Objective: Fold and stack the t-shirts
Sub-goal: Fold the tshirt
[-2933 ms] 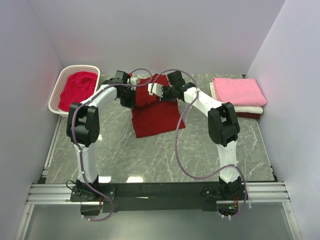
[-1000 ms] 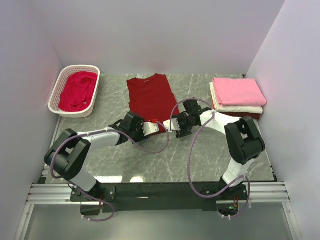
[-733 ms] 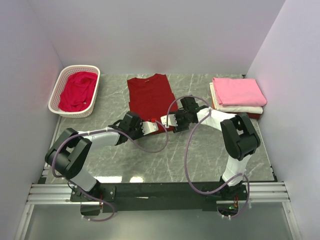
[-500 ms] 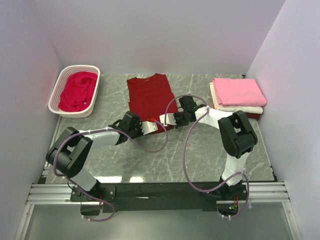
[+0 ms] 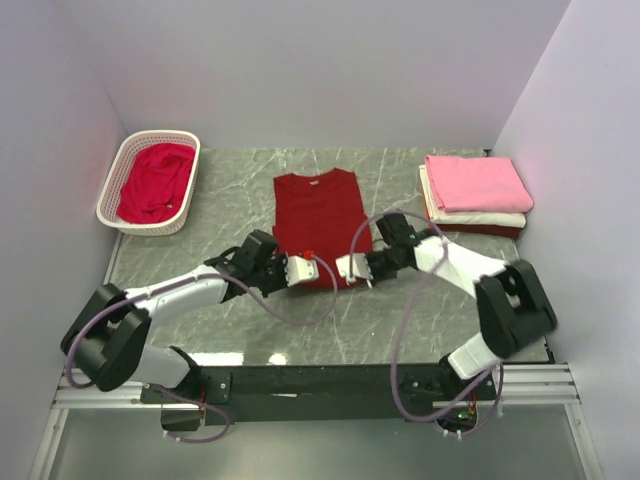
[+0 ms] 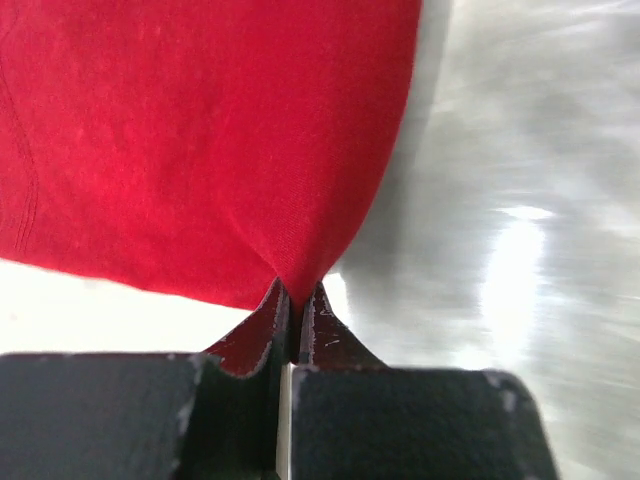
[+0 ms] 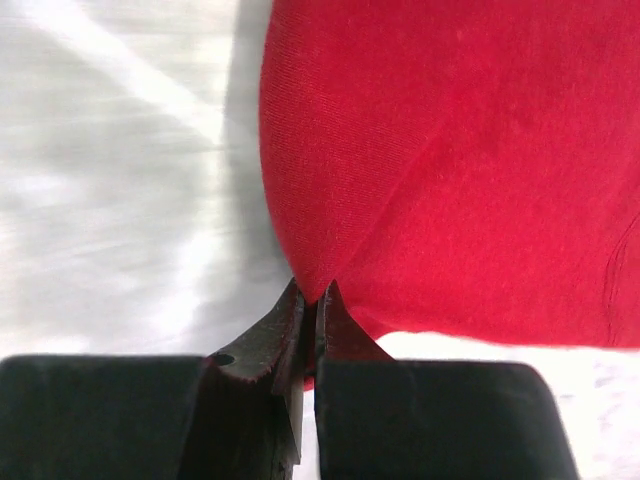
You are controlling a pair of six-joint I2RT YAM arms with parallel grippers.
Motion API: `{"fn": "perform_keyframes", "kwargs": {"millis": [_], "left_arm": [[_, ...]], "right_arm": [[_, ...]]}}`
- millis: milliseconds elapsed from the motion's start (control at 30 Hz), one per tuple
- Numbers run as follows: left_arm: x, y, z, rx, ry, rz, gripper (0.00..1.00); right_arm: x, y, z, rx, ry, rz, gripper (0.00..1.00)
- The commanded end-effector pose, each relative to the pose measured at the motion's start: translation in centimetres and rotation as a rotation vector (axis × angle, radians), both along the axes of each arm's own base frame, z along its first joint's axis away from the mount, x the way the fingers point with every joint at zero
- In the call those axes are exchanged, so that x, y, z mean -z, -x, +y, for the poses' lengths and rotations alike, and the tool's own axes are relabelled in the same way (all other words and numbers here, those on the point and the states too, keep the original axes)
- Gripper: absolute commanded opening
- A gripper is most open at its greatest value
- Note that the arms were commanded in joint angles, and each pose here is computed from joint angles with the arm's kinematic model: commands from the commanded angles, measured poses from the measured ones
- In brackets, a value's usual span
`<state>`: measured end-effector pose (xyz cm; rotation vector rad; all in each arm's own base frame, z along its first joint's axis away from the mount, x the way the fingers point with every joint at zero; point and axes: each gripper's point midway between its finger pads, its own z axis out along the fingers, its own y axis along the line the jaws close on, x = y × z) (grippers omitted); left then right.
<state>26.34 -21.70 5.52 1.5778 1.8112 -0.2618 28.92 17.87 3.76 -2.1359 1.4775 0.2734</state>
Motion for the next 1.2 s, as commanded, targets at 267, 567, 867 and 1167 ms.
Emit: {"fn": "perform_keyframes", "kwargs": {"millis": [267,567,867,1167], "left_arm": [[-4.1,10.0,-4.3,0.208,0.159,0.149,0.00],[-8.6,-3.6,-3.5,0.072,0.203,-0.027,0.00],[-6.5,-16.1,-2.4,-0.103,0.220,-0.002,0.00],[-6.6,-22.7,-1.7,-0.235,0.325,-0.079,0.00]], "right_arm": [[-4.4,11.5,-2.5,0.032,-0.139,0.111,0.00],[-10.5,-0.4,-1.8,0.321,-0.214,0.024,0.00],[-11.4,-13.7,-1.1,0.564,-0.257,0.013,0.00],[-10.6,-21.9,-1.6,0.741,-0.287,-0.056,0.00]]}}
